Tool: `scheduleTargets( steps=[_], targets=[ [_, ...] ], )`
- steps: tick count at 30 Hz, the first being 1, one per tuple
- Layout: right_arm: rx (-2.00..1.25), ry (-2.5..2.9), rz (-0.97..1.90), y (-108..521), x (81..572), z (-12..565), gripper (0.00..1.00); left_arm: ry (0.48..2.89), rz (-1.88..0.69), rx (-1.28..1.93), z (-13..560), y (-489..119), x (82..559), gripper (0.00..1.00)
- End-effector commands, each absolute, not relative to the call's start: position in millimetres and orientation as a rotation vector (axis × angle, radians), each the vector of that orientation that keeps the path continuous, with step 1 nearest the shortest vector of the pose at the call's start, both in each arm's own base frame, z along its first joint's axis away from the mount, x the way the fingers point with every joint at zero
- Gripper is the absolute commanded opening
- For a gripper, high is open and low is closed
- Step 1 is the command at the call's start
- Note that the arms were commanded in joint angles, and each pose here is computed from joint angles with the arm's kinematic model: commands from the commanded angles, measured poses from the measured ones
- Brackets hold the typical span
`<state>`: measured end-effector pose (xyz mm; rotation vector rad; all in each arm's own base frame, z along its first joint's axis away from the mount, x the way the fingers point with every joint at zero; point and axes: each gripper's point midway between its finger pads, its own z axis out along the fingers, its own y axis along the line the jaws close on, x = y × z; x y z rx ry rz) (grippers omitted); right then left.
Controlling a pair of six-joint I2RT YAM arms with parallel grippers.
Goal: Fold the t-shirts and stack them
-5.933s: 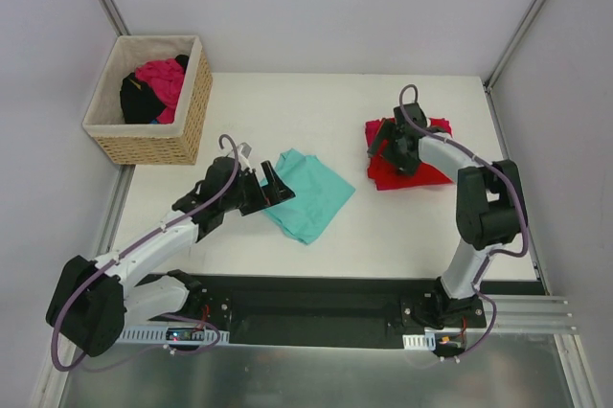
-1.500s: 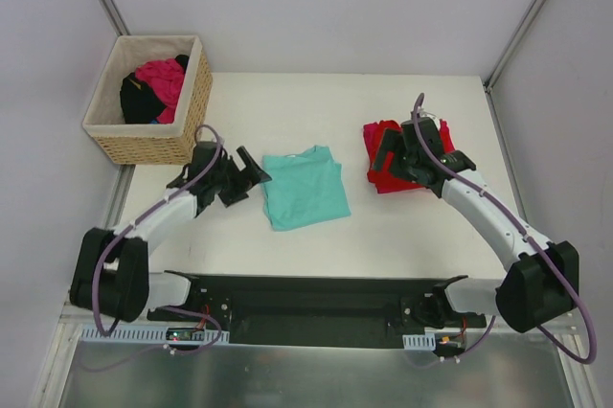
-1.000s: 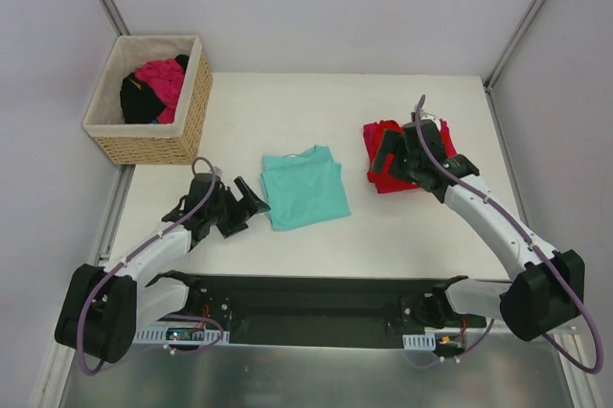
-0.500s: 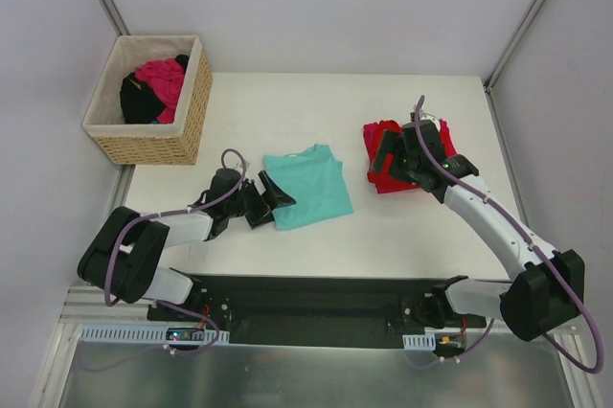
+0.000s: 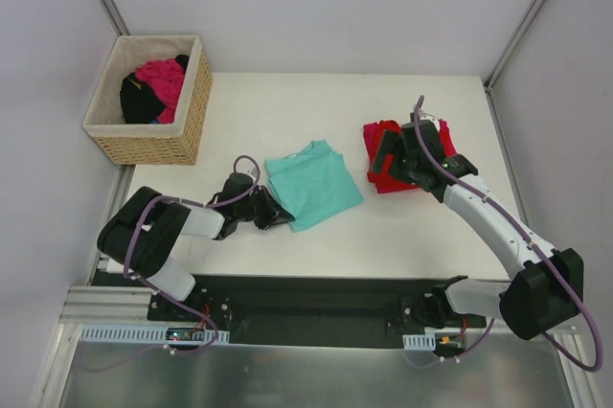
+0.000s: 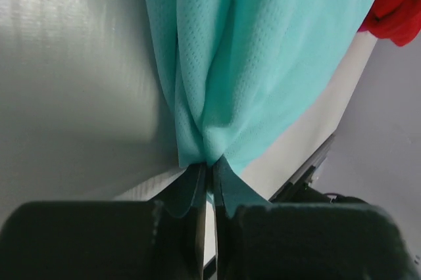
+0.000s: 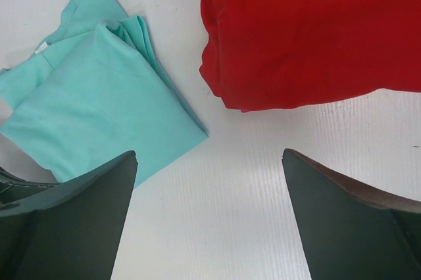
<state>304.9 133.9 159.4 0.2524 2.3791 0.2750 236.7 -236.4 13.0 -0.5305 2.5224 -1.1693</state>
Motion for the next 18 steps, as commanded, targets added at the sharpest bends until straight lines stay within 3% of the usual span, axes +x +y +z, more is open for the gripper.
scheduleTargets(
  steps=[1,6,18],
  targets=[
    [0.247,2.371,0.251,131.3,305.3,160.0,0.97,2.643,-1.059,-0.557,-16.7,-228.6,219.5,0.0],
    [0.228,2.384,0.263,135.7,307.8,156.8,0.97,2.65,-1.058,-0.551,-19.4,-230.1,218.3,0.0],
    [0.022,2.429,0.711,225.2,342.5,132.2,0.97,2.632,-0.958,-0.504,10.2,-209.8,207.4,0.0]
  ],
)
